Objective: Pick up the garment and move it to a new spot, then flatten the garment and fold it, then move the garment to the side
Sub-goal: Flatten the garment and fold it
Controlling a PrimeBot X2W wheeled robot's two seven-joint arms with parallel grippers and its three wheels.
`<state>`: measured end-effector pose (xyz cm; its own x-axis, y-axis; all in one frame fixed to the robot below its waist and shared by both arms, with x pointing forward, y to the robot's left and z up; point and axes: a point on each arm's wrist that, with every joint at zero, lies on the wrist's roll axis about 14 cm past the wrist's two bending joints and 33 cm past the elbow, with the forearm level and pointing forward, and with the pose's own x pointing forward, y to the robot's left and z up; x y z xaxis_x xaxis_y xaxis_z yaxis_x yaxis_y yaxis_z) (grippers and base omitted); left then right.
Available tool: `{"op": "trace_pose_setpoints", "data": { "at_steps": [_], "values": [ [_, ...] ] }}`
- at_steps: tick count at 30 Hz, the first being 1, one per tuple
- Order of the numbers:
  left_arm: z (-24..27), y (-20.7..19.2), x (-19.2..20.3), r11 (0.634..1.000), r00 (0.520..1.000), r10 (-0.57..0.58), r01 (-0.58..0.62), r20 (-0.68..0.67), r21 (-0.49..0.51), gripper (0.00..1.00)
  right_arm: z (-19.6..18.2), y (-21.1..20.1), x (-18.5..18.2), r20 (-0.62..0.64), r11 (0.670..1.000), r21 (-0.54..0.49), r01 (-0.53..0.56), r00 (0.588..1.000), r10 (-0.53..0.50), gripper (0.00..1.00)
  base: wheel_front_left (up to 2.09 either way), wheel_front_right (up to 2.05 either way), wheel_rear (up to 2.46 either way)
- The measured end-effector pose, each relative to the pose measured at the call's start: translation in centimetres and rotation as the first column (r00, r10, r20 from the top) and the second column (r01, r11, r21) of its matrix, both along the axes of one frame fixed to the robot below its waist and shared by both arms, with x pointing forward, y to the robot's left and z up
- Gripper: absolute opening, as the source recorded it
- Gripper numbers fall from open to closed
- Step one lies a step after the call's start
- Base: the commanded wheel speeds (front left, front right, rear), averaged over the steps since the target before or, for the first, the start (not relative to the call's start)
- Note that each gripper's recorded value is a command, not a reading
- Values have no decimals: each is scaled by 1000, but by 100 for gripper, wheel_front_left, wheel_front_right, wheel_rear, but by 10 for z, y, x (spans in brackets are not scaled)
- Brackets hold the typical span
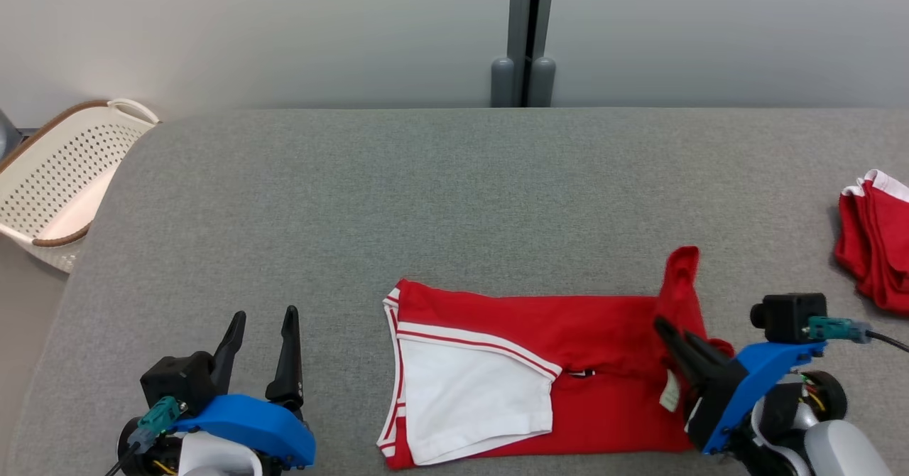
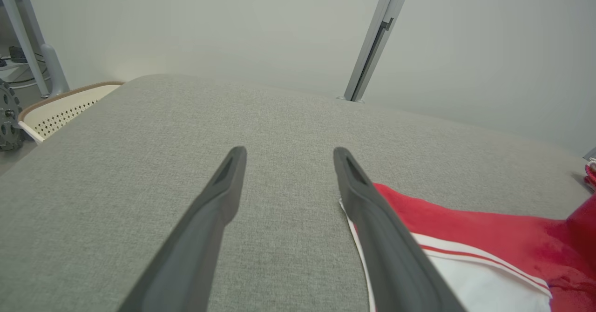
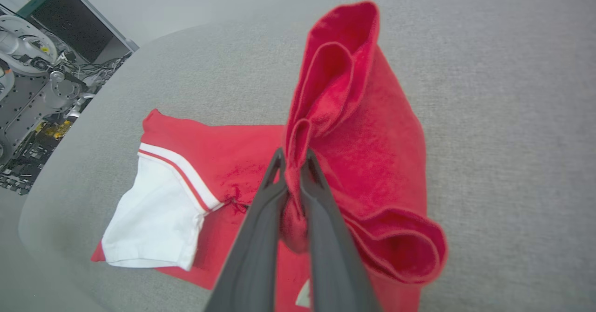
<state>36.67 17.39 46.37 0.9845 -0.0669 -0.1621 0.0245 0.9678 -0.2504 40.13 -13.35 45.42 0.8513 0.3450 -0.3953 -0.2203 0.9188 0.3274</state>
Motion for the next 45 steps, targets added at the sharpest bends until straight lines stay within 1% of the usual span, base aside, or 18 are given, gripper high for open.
{"op": "trace_pose_setpoints", "data": {
  "at_steps": [3, 5, 7, 9, 13, 18, 22, 24, 27, 28, 29, 30, 35, 39, 42, 45],
  "values": [
    [0, 5, -4, 1000, 1000, 17, -17, -1, -4, 100, 11, 39, -4, 14, 994, 59, -91, 996, 91, 0, 0, 0, 0],
    [-1, 9, -6, 1000, 1000, 27, -27, -2, -6, 100, 16, 66, -8, 19, 984, 106, -146, 989, 145, 0, 0, 0, 0],
    [-2, 11, -8, 999, 999, 38, -38, -6, -7, 100, 18, 92, -12, 14, 968, 149, -201, 980, 201, 0, 0, 0, 0],
    [-3, 14, -11, 999, 999, 50, -50, -8, -9, 100, 21, 115, -13, 20, 953, 171, -250, 968, 251, 0, 0, 0, 0],
    [-3, 20, -16, 997, 997, 75, -75, -6, -17, 100, 20, 154, -16, 2, 918, 238, -317, 945, 326, 0, 0, 0, 0],
    [0, 31, -20, 993, 993, 114, -114, 7, -19, 100, 7, 186, -16, -29, 892, 240, -383, 916, 401, 0, 0, 0, 0],
    [0, 39, -26, 989, 990, 143, -143, 11, -24, 100, 2, 212, -19, -44, 864, 266, -428, 890, 454, 0, 0, 0, 0],
    [0, 43, -28, 987, 988, 157, -157, 11, -24, 100, -4, 220, -19, -61, 858, 264, -442, 880, 472, 0, 0, 0, 0],
    [-4, 44, -31, 986, 986, 166, -166, 2, -26, 100, -16, 225, -16, -86, 860, 246, -447, 873, 479, 0, 0, 0, 0],
    [-6, 45, -32, 985, 986, 169, -169, -3, -25, 100, -19, 226, -15, -92, 861, 241, -448, 873, 479, 13, 0, 0, 0],
    [-7, 46, -33, 985, 985, 173, -173, -8, -25, 100, -22, 226, -14, -97, 864, 238, -444, 874, 476, 45, 0, 0, 0],
    [-8, 47, -33, 984, 984, 176, -177, -9, -25, 100, -25, 225, -12, -100, 868, 233, -439, 877, 470, 100, 0, 0, 0],
    [-10, 47, -30, 984, 984, 177, -177, -12, -28, 100, -21, 229, -8, -83, 868, 270, -418, 888, 453, 100, 0, 0, 0],
    [-10, 40, -26, 987, 987, 158, -158, -8, -31, 100, -8, 227, -1, -32, 869, 293, -398, 905, 425, 100, 0, 0, 0],
    [-9, 34, -22, 990, 990, 138, -138, -5, -33, 100, 5, 220, 10, 29, 880, 298, -370, 925, 379, 100, 0, 0, 0],
    [-8, 28, -18, 993, 993, 117, -117, 1, -35, 100, 15, 206, 22, 107, 903, 254, -346, 938, 329, 100, 0, 0, 0]
  ]
}}
